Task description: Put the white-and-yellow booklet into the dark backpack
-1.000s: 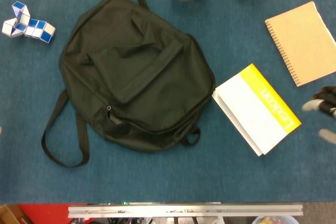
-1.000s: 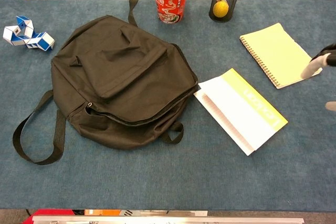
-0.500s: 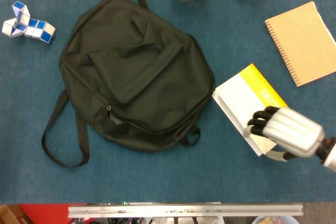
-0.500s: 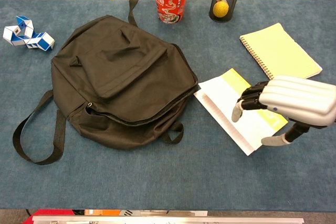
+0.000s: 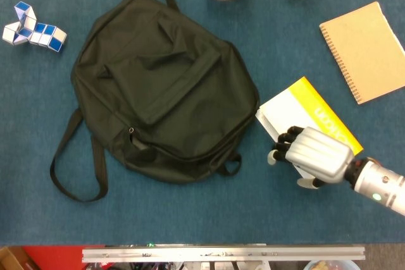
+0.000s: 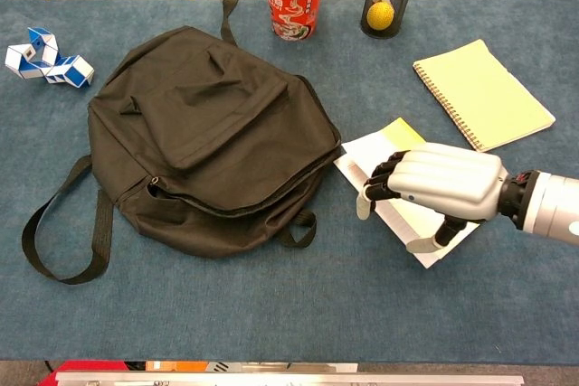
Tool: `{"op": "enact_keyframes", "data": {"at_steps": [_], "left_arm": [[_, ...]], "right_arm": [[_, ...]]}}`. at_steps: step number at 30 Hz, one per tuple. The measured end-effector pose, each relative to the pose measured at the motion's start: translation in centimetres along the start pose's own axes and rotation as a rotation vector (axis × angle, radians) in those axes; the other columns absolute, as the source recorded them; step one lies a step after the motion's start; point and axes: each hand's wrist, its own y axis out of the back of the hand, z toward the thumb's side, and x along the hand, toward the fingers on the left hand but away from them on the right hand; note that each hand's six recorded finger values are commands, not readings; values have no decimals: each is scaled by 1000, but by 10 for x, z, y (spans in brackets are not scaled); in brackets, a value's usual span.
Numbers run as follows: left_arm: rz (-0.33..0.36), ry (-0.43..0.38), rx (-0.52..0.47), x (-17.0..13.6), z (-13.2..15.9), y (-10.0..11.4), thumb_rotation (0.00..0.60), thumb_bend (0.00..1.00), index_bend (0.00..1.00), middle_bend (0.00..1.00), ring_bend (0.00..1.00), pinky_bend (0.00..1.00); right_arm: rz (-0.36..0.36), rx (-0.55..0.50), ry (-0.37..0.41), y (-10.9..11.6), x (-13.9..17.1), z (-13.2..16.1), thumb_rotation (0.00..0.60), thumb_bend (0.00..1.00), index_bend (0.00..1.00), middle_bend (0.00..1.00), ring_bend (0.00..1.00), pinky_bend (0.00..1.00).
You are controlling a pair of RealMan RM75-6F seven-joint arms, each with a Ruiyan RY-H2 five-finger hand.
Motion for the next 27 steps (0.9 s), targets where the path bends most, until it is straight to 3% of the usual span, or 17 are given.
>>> {"op": "enact_keyframes", "data": {"at_steps": [8, 21, 27], "left_arm": [[0, 4, -2, 0, -3, 0, 600, 206, 318, 253, 172, 285], [-1, 6, -10, 0, -6, -1, 600, 206, 318, 253, 172, 285], [0, 2, -11, 1, -4, -1, 600, 206, 318, 253, 172, 285]], "right_arm": [[-1, 93, -53, -3, -13, -17, 600, 142, 371, 400, 292, 272], [-26, 101, -270, 9, -20, -77, 600, 142, 371, 400, 293, 269], [-83, 75, -347, 24, -10, -98, 600, 143, 371, 400, 293, 269]]}}
